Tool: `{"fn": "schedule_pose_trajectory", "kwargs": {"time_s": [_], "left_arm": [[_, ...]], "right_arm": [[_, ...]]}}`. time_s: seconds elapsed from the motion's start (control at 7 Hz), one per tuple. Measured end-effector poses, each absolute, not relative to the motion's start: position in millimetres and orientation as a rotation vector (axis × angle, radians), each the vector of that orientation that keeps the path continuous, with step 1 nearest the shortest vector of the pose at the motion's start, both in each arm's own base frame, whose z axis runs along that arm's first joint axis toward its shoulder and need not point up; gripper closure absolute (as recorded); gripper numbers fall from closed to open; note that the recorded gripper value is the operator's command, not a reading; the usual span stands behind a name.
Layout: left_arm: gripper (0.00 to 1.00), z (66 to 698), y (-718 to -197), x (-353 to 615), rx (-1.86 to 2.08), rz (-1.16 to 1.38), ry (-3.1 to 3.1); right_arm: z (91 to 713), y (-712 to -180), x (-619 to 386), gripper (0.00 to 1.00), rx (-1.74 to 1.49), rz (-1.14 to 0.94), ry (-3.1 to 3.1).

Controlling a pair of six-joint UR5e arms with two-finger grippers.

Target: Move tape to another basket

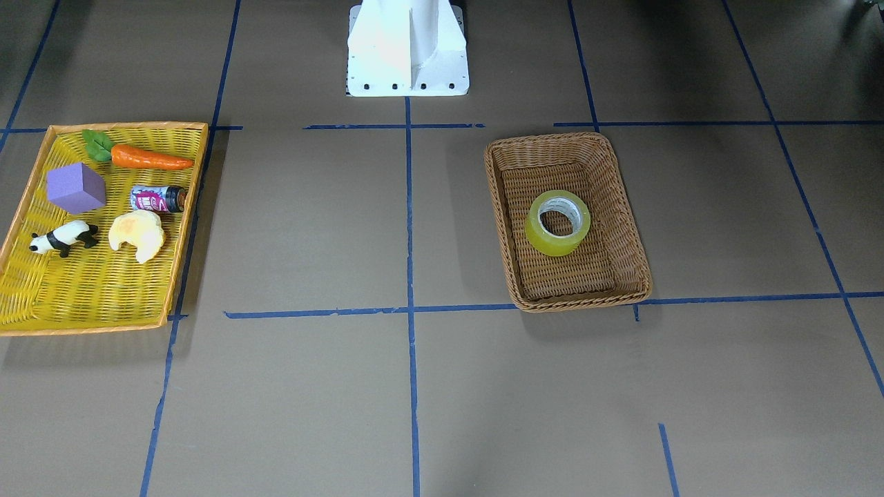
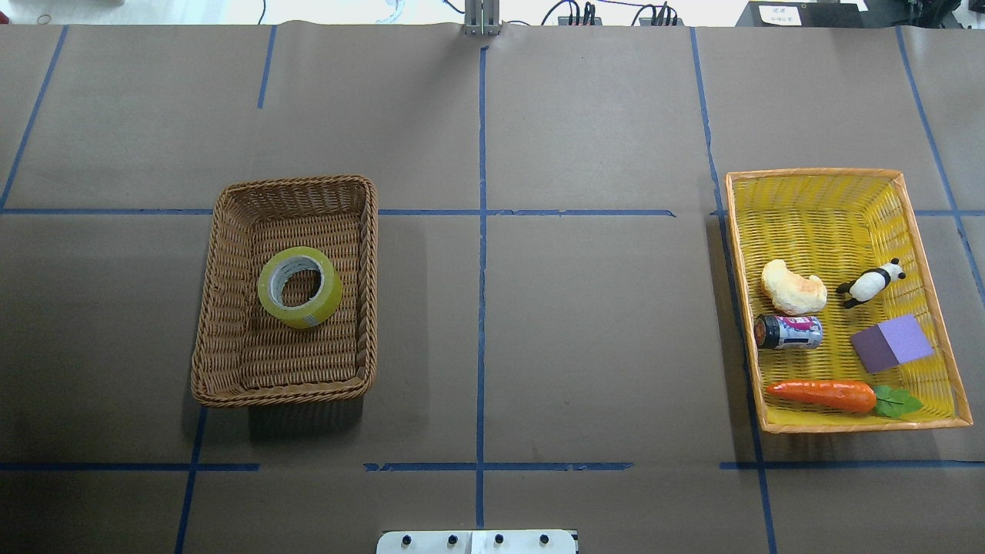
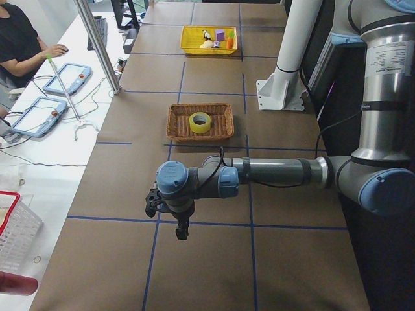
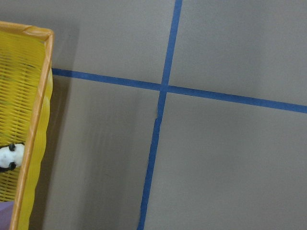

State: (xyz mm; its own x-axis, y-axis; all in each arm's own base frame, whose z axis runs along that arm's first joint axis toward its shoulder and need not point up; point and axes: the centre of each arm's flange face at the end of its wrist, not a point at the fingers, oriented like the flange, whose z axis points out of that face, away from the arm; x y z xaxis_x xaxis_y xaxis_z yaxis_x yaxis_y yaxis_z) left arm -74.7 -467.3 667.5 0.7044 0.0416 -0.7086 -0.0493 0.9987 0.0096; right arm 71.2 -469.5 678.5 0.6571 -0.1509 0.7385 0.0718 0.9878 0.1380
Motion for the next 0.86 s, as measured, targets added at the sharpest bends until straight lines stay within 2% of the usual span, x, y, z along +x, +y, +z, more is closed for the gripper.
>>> {"fn": "schedule_pose_trajectory", "kwargs": {"time_s": [0.86], "left_arm": [[0.0, 665.4, -469.7, -74.8, -0.002, 0.054, 0.787]], "right_arm": [[676.2, -470.3, 71.3, 0.0, 0.104, -0.128, -0.844]]}}
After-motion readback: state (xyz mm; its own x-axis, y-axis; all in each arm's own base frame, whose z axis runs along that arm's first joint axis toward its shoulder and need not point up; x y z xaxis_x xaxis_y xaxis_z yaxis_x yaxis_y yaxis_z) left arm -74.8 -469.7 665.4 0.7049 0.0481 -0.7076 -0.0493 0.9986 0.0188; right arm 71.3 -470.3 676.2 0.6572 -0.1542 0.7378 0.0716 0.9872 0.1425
